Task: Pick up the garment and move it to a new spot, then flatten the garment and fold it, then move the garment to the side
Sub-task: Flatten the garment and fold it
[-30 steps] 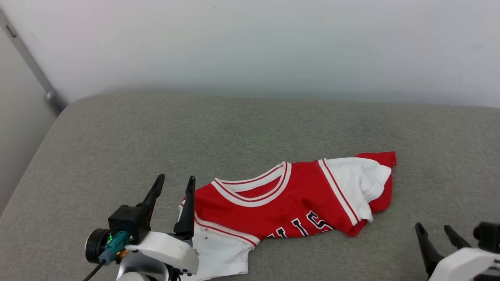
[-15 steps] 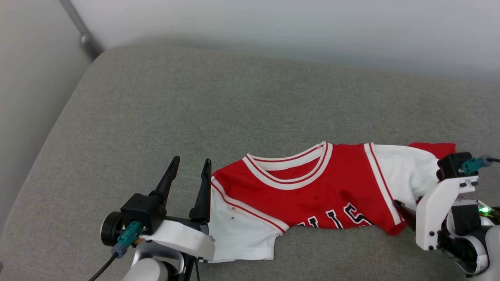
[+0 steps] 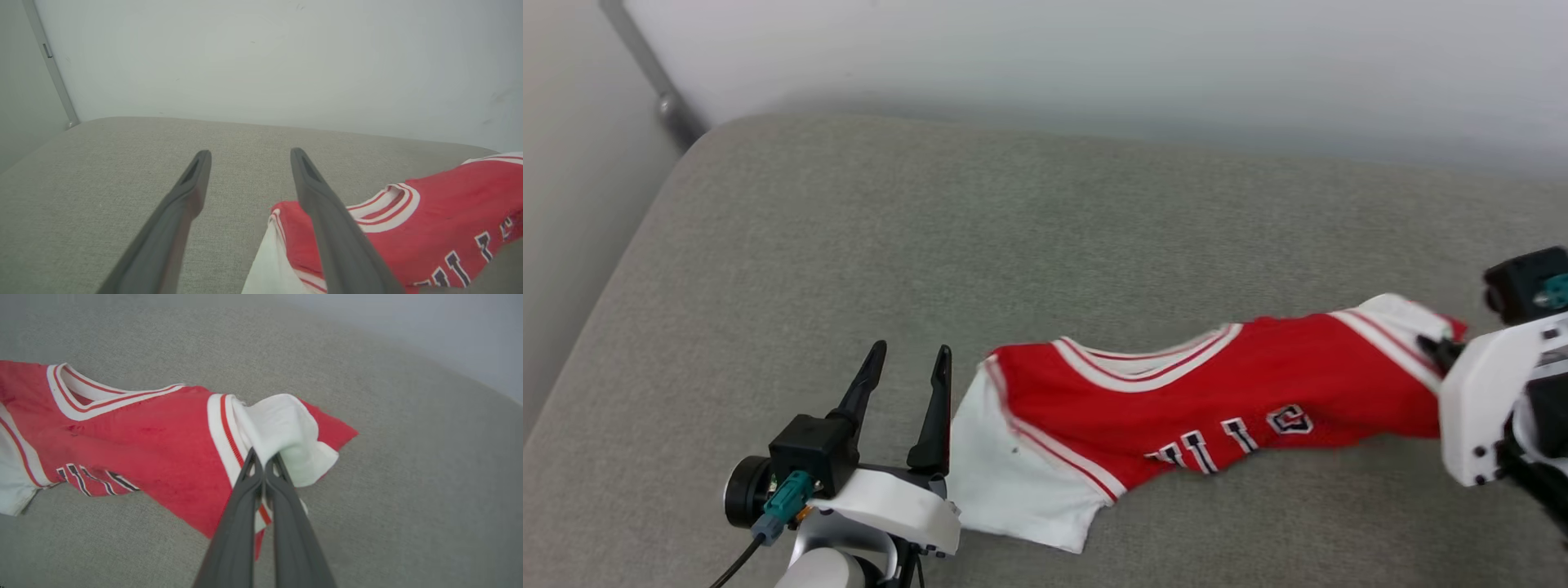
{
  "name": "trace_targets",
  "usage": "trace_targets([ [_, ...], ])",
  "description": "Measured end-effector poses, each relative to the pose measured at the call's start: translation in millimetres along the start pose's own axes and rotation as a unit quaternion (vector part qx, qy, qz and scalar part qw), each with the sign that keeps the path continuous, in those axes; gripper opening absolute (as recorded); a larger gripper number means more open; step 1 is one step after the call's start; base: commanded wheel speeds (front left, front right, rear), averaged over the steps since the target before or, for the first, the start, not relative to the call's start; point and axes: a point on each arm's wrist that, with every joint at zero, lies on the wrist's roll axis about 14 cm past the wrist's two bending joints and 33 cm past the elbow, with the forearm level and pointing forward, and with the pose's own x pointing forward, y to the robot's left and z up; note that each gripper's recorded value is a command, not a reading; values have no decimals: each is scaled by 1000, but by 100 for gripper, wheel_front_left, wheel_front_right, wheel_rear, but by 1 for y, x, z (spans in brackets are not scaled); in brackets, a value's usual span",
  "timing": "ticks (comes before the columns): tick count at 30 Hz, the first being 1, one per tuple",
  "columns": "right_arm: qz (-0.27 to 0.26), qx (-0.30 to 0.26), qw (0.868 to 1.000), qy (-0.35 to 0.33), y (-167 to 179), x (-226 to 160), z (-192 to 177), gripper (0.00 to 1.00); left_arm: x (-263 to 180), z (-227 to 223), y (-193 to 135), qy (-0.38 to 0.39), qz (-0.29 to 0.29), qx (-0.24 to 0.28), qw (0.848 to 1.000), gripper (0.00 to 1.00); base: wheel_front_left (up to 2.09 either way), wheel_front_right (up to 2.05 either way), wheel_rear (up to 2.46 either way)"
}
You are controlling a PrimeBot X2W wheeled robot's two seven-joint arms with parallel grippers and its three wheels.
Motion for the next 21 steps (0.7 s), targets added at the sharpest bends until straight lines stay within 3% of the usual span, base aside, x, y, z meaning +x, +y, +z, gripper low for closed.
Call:
trace_targets([
  [3,-46,-15,999,-19,-25,-25,6,0,2,-1,-9,2,-12,-2,1000,100,0,0,0],
  [6,-92,2,996,0,-50,-48,-20,0,3,-5,-14,10,-20,-5,1000,100,0,0,0],
  [10,-128,72,987,71,-61,-69,-95,0,5,-10,-23,20,-32,-8,999,100,0,0,0],
  [14,-155,156,965,145,-55,-88,-181,0,5,-14,-27,30,-37,-9,999,100,0,0,0],
  [15,-156,178,959,157,-49,-91,-197,9,5,-15,-27,33,-38,-9,999,100,0,0,0],
  [16,-156,196,954,163,-43,-92,-210,40,4,-16,-28,34,-38,-9,999,100,0,0,0],
  [17,-158,208,952,160,-41,-92,-218,100,4,-17,-28,37,-40,-9,998,100,0,0,0],
  [21,-182,237,949,95,-48,-90,-217,100,5,-18,-29,42,-43,-5,998,100,0,0,0],
])
